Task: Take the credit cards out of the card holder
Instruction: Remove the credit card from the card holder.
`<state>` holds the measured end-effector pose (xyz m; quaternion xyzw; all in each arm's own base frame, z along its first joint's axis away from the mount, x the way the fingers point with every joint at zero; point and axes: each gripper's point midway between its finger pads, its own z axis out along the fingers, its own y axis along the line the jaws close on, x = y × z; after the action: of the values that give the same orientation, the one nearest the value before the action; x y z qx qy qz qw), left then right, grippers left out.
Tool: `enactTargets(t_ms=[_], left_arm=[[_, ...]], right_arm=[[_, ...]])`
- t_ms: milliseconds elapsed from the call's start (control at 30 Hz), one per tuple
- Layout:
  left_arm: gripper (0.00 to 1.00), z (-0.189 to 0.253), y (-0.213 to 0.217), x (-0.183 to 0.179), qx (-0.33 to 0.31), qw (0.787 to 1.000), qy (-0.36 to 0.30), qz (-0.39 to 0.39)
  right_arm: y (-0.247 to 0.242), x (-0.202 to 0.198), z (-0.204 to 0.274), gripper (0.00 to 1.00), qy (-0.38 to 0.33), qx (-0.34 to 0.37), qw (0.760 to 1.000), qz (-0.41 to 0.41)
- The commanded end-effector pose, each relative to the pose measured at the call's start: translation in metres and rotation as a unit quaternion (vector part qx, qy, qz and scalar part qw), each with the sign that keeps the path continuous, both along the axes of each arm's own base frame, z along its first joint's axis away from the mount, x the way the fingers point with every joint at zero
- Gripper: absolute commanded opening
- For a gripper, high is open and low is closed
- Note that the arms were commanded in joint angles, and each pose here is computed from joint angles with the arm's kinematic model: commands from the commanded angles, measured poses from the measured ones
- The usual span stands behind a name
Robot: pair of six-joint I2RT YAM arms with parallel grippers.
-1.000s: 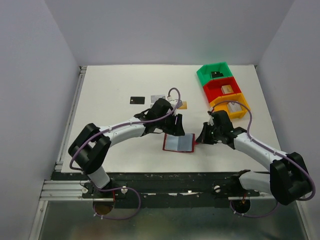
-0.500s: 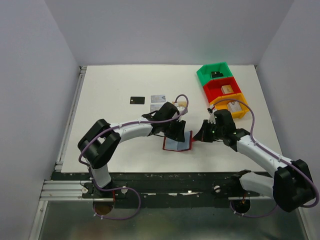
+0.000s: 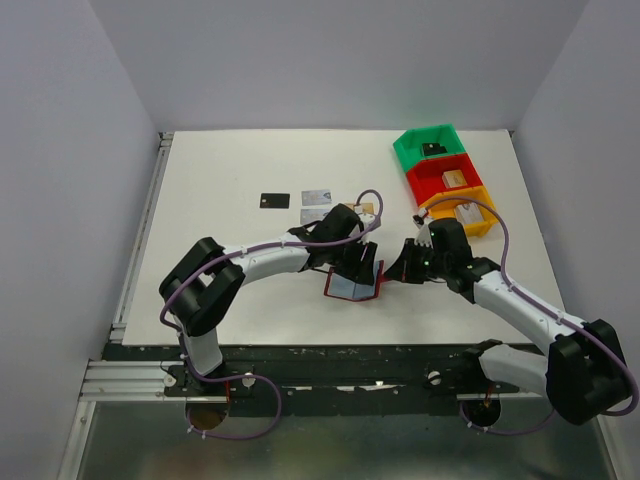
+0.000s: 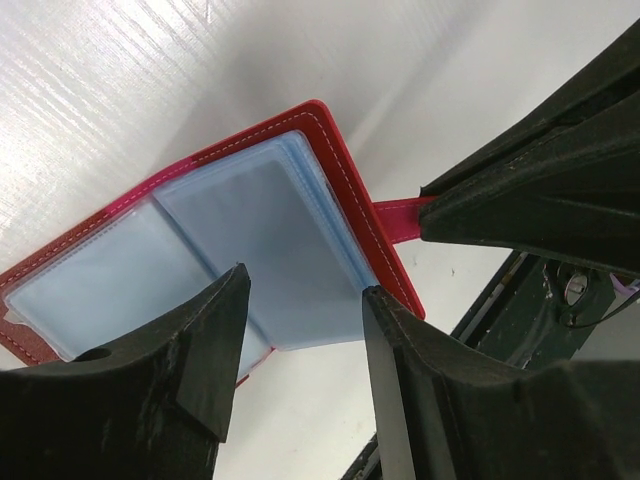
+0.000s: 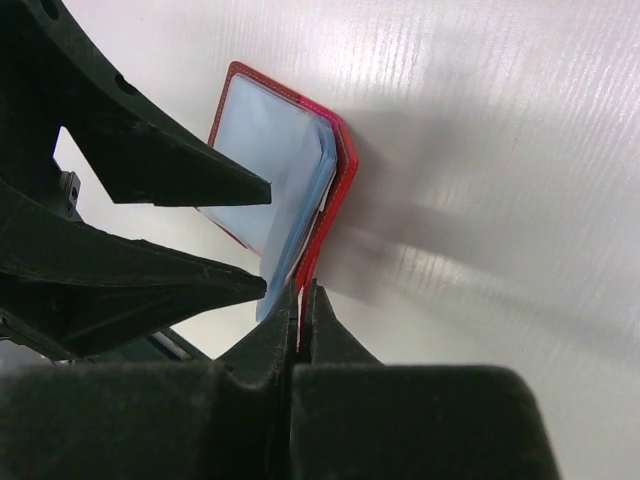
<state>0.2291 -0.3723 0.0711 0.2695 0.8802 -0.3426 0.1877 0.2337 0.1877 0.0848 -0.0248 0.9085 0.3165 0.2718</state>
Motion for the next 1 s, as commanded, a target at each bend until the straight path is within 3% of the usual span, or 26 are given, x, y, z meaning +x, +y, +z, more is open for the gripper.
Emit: enactTargets(t_ms=[0,467,967], left_arm=[[0.61,0.002,-0.004,0.003,0.005,1.000,-0.014,-0.005],[0.59,-0.008,0.002,0.004,0.025,1.000,-0.013,0.005],[0.60,0.001,0.035,0.026,0.066,0.991,-0.068,0.099]], right_arm=[[0.002,0.000,0.000,0.00,-0.005,0.007,1.000,0.011],[0.001,0.000,0.000,0.00,-0.006,0.005,1.000,0.009],[-0.001,-0.002,0.002,0.00,-0.012,0.002,1.000,0.012]])
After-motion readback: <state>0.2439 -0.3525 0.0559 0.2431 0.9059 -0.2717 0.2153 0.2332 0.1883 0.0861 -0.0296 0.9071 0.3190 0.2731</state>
